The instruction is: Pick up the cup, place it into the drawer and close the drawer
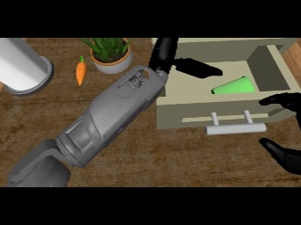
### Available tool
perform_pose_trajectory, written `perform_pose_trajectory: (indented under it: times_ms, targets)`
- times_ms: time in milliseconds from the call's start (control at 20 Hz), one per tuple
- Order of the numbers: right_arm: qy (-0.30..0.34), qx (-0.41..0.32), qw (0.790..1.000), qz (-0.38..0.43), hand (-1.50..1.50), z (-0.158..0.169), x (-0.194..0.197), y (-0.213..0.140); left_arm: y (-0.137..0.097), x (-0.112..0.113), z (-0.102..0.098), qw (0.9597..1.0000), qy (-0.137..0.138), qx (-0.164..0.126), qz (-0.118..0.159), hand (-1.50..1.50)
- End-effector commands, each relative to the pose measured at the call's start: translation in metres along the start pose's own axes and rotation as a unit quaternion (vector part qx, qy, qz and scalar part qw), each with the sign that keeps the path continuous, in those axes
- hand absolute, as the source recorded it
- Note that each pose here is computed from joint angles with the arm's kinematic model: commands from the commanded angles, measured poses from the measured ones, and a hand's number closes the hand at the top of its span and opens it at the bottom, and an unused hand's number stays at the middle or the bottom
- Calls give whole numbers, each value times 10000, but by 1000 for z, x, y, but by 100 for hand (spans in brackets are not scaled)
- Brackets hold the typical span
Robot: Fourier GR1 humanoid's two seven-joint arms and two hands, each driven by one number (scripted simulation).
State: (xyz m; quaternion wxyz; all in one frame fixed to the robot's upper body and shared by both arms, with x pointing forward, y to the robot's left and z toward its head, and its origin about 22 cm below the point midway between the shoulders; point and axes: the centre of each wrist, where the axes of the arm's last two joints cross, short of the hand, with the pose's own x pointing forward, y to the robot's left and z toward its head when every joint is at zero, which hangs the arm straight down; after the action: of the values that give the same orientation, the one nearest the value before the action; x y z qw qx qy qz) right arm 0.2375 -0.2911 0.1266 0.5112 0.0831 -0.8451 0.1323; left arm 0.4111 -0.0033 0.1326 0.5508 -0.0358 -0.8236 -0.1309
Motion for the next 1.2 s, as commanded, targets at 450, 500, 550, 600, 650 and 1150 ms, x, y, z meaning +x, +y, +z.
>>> perform_pose_trajectory:
  times_ms: [450, 500, 550, 600, 650, 1150]
  targets:
    - [563, 928, 9795, 1699, 150, 24, 14, -5, 54, 15, -7, 9976, 48, 403, 569, -150]
    - [576, 852, 9778, 1825, 150, 10, 21, 13, 57, 12, -8, 9972, 64, 505, 554, -150]
    - [739, 825, 9756, 1896, 150, 15, 21, 8, 69, 10, 0, 9973, -17, 425, 605, -150]
    - [724, 776, 9762, 1893, 150, 10, 1, 14, 67, 15, 1, 9969, -53, 560, 552, -150]
    - [912, 706, 9703, 2128, 150, 16, 13, 5, 78, 15, 6, 9964, 18, 542, 645, -150]
    - [936, 1060, 9367, 3204, 150, -19, -30, 54, 160, 19, 46, 9938, 118, 724, 840, -150]
